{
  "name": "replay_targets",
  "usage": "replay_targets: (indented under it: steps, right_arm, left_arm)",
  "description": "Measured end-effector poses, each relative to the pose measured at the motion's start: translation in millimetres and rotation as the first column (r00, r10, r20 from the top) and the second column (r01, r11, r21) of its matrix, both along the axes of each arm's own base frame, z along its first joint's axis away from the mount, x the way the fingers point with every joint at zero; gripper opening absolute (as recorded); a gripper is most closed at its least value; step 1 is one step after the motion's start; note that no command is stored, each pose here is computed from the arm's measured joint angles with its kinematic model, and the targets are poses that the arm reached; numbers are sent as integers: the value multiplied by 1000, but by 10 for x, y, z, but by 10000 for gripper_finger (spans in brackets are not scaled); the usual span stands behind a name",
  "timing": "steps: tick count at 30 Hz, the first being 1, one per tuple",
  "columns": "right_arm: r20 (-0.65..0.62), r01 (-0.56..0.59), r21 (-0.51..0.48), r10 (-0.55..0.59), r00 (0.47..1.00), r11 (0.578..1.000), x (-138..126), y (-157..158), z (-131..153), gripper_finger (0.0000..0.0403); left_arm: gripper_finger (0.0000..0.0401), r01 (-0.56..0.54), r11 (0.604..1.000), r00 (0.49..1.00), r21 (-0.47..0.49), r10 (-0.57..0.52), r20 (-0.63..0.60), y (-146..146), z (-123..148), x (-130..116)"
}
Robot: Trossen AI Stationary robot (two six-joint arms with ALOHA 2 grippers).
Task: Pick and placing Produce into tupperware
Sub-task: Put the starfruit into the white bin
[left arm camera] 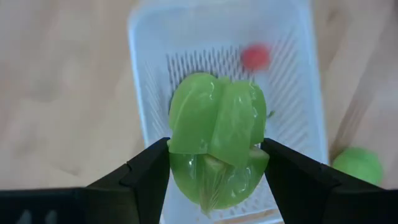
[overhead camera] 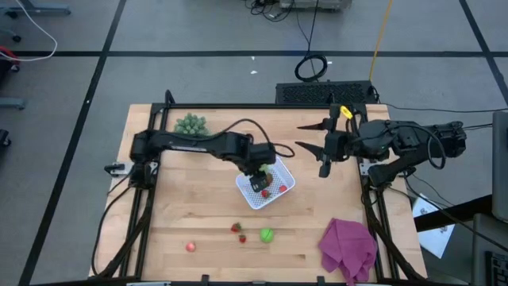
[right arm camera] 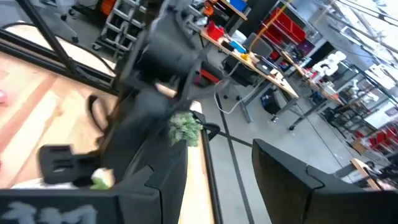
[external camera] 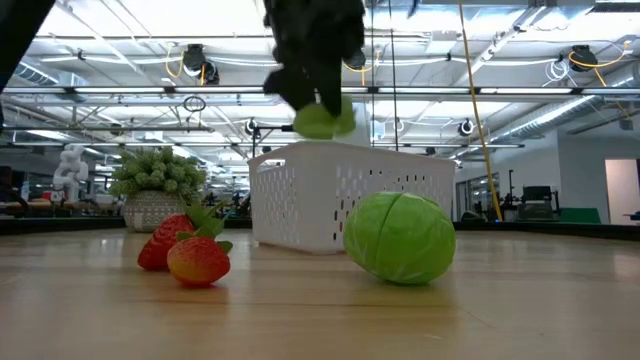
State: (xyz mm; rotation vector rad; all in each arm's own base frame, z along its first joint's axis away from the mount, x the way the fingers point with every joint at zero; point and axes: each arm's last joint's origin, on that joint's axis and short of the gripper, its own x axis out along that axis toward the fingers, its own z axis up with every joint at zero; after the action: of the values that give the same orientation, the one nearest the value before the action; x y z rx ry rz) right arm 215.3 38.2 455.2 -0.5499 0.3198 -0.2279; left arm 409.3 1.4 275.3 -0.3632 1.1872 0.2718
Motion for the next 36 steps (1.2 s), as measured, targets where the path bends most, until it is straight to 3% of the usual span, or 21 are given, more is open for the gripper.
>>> replay_targets:
  steps: [7,15,23,36]
  right_arm:
    - [-7,45,0,-45,999,999,15,-106,-6,171]
    - [-32,78,10,-78,996,997,14,-174,-34,171]
    - [-37,89,31,-88,995,996,12,-184,-46,171]
    - [-73,94,46,-91,993,994,-2,-185,-86,171]
  left_arm:
    - [239,12,995,996,-95,-21,-90,13,-327,118]
    - [239,-31,978,994,-209,8,-109,-38,-341,115]
    - [239,-36,974,990,-225,4,-139,-127,-491,174]
    - [239,-48,976,979,-211,4,-205,-38,-819,268]
